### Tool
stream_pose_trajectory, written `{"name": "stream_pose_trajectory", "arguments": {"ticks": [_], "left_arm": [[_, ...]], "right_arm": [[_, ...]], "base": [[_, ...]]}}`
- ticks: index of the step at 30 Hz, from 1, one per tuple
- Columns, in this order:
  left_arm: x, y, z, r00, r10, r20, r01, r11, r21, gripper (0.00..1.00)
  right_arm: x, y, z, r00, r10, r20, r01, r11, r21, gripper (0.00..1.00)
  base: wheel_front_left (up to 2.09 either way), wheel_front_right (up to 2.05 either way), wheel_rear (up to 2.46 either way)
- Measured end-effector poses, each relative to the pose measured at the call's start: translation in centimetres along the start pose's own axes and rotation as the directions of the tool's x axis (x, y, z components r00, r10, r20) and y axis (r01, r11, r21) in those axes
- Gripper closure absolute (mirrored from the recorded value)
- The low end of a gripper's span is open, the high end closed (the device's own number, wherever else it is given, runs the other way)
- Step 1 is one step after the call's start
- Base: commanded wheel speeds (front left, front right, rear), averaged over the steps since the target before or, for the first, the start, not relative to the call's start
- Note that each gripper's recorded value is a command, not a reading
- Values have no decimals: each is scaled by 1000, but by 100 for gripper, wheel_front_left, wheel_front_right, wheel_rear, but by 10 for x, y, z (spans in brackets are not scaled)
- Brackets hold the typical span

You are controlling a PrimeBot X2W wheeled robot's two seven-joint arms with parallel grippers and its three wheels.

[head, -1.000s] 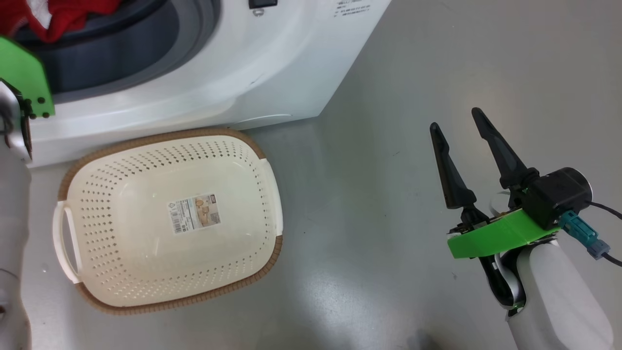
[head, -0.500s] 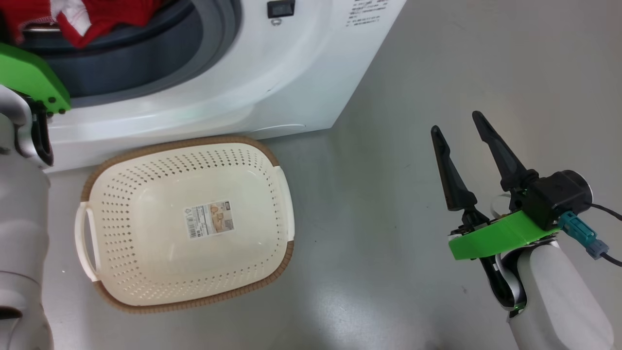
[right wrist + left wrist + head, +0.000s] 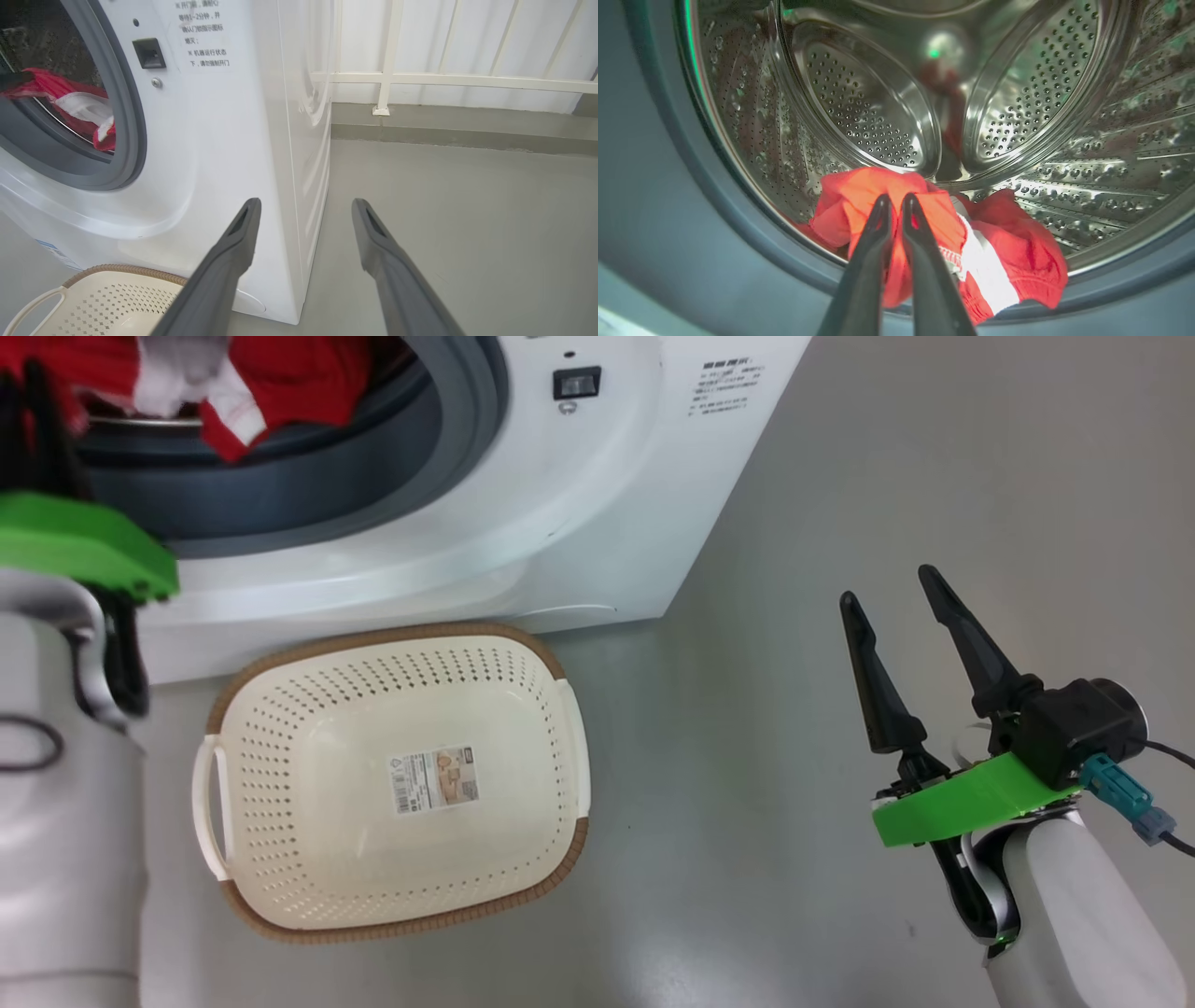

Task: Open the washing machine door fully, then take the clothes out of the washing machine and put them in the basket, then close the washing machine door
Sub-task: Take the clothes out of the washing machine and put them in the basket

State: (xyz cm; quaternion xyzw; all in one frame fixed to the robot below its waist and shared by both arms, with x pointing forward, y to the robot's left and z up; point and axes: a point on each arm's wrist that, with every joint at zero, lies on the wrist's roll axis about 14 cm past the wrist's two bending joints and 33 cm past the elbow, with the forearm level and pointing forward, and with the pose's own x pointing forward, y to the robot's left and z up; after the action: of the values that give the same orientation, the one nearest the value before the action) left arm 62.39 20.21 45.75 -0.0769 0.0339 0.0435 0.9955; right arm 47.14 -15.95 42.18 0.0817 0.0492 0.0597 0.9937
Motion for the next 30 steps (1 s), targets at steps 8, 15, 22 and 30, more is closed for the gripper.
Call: {"name": "stream_pose_trajectory", "arguments": {"ticks": [8, 15, 22, 30], "left_arm": [[-40, 1, 19, 996, 7, 89, -2, 999, -52, 100], [-73, 5, 46, 985, 6, 173, 2, 999, -46, 100], [-106, 3, 64, 973, 2, 230, 10, 998, -55, 100], [-138, -10, 91, 956, -41, 291, 52, 998, -28, 100]], "right_arm": [[-11, 6, 8, 1000, 8, 10, -8, 1000, 4, 0], [-21, 14, 17, 999, 21, 26, -21, 1000, 7, 0], [-27, 23, 30, 998, 40, 57, -41, 999, 9, 0], [-43, 25, 37, 997, 34, 69, -35, 999, 21, 0]], "base": [[0, 0, 0], [0, 0, 0], [0, 0, 0], [0, 0, 0]]}}
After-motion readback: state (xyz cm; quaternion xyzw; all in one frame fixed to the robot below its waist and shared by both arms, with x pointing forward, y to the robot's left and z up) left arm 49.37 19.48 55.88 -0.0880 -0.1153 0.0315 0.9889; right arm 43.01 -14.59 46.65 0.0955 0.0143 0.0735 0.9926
